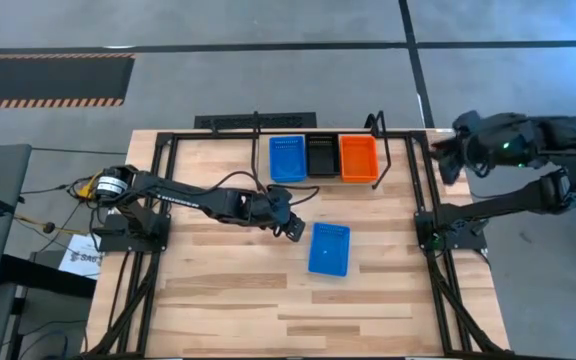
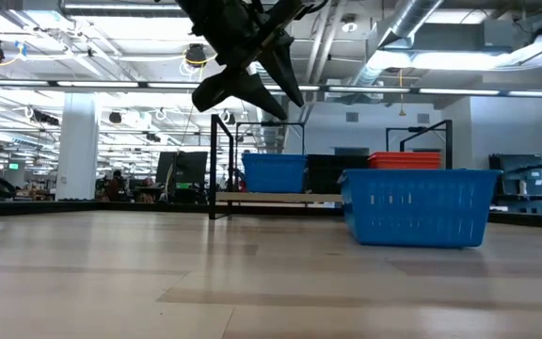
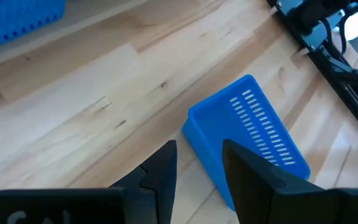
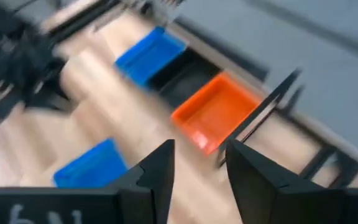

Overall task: Stack baskets on shelf by color
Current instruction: Stack the blue bin on top of the blue bin on the shelf

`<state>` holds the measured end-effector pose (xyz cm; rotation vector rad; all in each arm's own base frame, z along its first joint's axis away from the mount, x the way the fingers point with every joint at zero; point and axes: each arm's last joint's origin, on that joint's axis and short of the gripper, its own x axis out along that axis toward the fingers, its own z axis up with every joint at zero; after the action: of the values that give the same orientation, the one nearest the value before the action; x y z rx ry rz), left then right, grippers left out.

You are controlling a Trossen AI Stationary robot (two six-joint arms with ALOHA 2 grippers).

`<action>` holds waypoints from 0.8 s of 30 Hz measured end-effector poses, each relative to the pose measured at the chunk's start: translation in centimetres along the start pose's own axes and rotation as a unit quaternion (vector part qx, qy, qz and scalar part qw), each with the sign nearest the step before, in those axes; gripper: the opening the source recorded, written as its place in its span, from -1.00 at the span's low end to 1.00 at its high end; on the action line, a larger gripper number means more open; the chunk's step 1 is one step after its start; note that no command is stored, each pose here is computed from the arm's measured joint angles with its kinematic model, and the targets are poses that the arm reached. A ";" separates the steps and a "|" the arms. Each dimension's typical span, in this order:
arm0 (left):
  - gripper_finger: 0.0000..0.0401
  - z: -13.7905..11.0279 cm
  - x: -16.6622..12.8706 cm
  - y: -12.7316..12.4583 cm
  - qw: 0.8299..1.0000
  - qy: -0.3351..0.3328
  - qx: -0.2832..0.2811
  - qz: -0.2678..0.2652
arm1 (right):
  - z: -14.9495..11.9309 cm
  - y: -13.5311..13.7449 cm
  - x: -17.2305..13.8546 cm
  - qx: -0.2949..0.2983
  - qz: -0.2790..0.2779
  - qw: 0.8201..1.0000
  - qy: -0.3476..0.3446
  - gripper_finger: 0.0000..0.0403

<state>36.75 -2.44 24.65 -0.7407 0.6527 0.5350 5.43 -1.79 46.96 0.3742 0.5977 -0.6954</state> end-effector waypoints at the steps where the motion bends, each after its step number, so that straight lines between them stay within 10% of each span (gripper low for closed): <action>1: -0.43 0.1 0.0 0.1 1.000 0.000 0.000 0.001 | -0.4 0.1 0.3 0.000 0.014 1.000 0.016 -0.19; 9: -0.43 0.6 0.2 0.4 1.000 0.001 0.010 0.002 | -5.8 2.2 7.3 -0.018 -0.005 0.986 0.168 -0.93; 24: -0.43 1.4 0.5 1.1 0.998 0.036 0.055 -0.019 | -19.8 10.1 21.3 0.072 0.143 0.956 0.246 -0.99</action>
<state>36.80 -0.60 24.60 -0.6696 0.7283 0.4351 17.83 5.19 19.69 0.7670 0.9433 -0.3640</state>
